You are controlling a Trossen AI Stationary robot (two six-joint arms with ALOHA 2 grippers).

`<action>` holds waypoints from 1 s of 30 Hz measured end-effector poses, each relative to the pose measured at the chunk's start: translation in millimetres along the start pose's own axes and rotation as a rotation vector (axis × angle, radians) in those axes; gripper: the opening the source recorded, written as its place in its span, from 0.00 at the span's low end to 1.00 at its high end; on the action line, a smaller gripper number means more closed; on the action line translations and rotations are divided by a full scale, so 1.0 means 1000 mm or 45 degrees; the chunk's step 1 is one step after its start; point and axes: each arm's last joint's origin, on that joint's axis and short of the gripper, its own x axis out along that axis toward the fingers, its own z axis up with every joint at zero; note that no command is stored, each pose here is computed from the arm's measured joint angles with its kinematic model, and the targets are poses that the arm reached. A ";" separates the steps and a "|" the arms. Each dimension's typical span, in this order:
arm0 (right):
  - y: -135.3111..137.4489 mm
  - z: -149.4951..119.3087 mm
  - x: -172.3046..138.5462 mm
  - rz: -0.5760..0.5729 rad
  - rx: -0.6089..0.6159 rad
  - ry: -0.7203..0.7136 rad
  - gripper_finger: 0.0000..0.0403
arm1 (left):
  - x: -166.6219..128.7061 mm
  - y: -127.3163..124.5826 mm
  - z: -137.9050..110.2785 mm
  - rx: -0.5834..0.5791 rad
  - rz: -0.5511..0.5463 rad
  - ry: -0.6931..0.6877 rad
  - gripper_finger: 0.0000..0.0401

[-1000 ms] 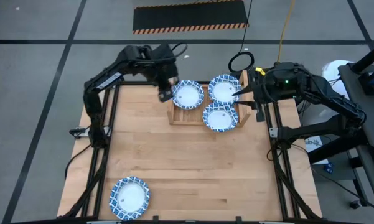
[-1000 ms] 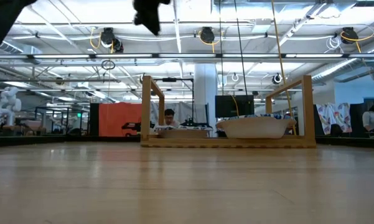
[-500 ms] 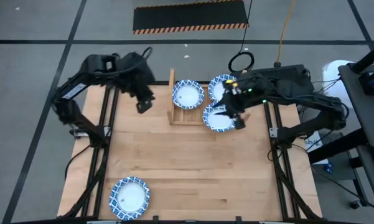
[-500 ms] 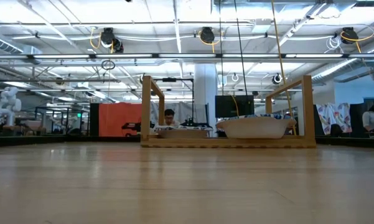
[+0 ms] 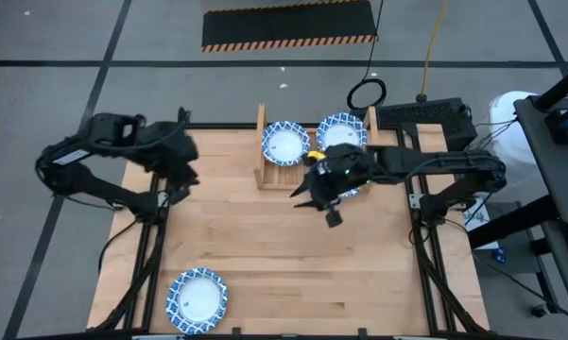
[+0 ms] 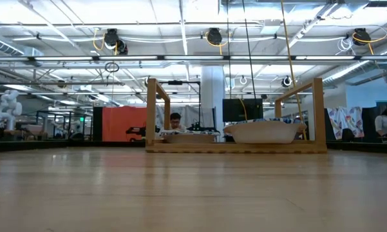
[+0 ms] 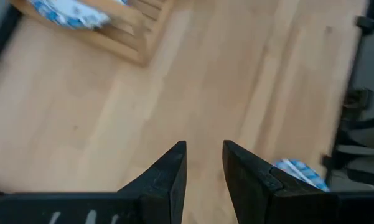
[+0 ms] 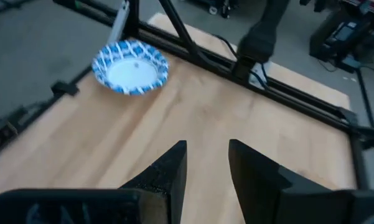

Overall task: Place and stack bowls onto a shelf
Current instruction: Put the blue patterned bowl on the shelf

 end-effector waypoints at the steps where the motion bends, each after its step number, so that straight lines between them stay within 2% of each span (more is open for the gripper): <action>1: 0.002 0.002 0.005 0.005 0.019 -0.016 0.28 | -0.002 -0.001 -0.008 -0.005 -0.022 0.001 0.27; 7: 0.016 0.009 0.030 0.052 0.124 -0.078 0.28 | -0.003 -0.009 -0.047 -0.020 -0.178 0.093 0.27; 9: 0.020 0.011 0.033 0.067 0.134 -0.090 0.28 | 0.001 -0.012 -0.057 0.000 -0.221 0.148 0.27; 12: 0.026 0.012 0.033 0.086 0.145 -0.089 0.28 | 0.012 -0.014 -0.072 -0.048 -0.252 0.260 0.27; 20: 0.033 0.014 0.032 0.111 0.156 -0.085 0.28 | 0.067 -0.023 -0.107 -0.121 -0.113 0.576 0.27; 22: 0.034 0.013 0.032 0.115 0.158 -0.072 0.28 | 0.084 -0.028 -0.112 -0.106 -0.144 0.604 0.27; 26: 0.035 0.012 0.032 0.123 0.164 -0.051 0.28 | 0.117 -0.044 -0.120 -0.072 -0.323 0.583 0.27; 30: 0.035 0.012 0.032 0.123 0.145 -0.052 0.28 | 0.145 -0.052 -0.133 -0.121 -0.384 0.559 0.27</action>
